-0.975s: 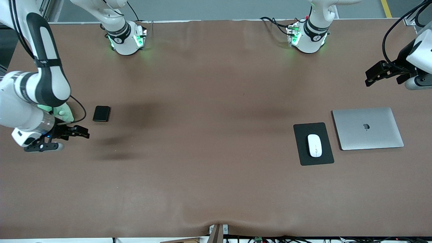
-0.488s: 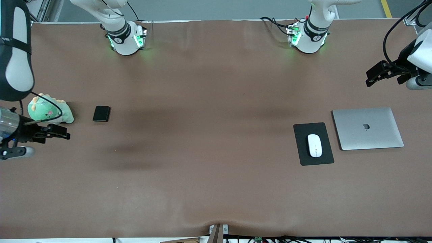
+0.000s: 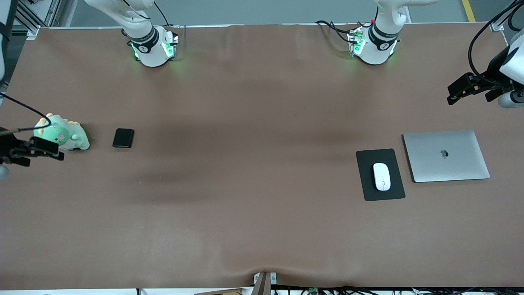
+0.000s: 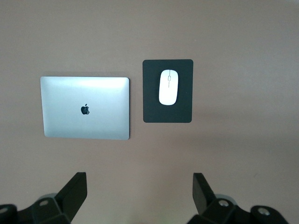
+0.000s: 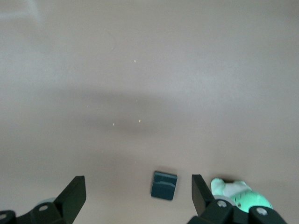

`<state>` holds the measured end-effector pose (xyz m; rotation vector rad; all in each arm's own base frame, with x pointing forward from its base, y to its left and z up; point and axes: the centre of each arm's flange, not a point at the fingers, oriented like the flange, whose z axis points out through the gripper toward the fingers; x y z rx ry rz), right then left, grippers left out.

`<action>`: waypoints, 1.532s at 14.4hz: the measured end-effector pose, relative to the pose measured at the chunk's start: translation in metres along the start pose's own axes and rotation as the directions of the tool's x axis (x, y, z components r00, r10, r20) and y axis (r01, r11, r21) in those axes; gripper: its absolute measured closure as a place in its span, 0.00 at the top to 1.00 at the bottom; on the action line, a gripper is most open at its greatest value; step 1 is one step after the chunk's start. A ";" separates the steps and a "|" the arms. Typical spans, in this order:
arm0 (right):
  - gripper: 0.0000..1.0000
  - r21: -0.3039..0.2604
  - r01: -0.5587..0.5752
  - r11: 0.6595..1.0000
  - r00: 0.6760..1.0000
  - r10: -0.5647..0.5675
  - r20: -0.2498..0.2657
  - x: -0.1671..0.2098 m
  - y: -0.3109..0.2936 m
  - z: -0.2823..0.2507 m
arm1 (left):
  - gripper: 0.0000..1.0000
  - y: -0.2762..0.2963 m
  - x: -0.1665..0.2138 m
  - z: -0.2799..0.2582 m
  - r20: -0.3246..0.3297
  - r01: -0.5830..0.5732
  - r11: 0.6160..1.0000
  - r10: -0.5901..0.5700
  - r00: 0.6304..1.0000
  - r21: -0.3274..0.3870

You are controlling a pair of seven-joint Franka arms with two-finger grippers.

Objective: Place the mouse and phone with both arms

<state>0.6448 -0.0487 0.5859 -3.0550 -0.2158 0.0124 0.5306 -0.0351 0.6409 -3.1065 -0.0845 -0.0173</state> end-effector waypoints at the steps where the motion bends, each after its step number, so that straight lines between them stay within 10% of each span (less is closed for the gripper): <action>1: 1.00 -0.003 0.002 1.000 1.000 -0.002 0.010 -0.009 -0.003 -0.012 | 1.00 0.000 0.000 0.000 0.001 0.000 1.000 0.000 1.000 0.000; 22: 1.00 -0.017 -0.063 0.998 0.997 0.064 0.046 -0.135 0.005 -0.085 | 1.00 -0.001 0.001 -0.013 -0.028 -0.005 1.000 0.005 1.000 -0.003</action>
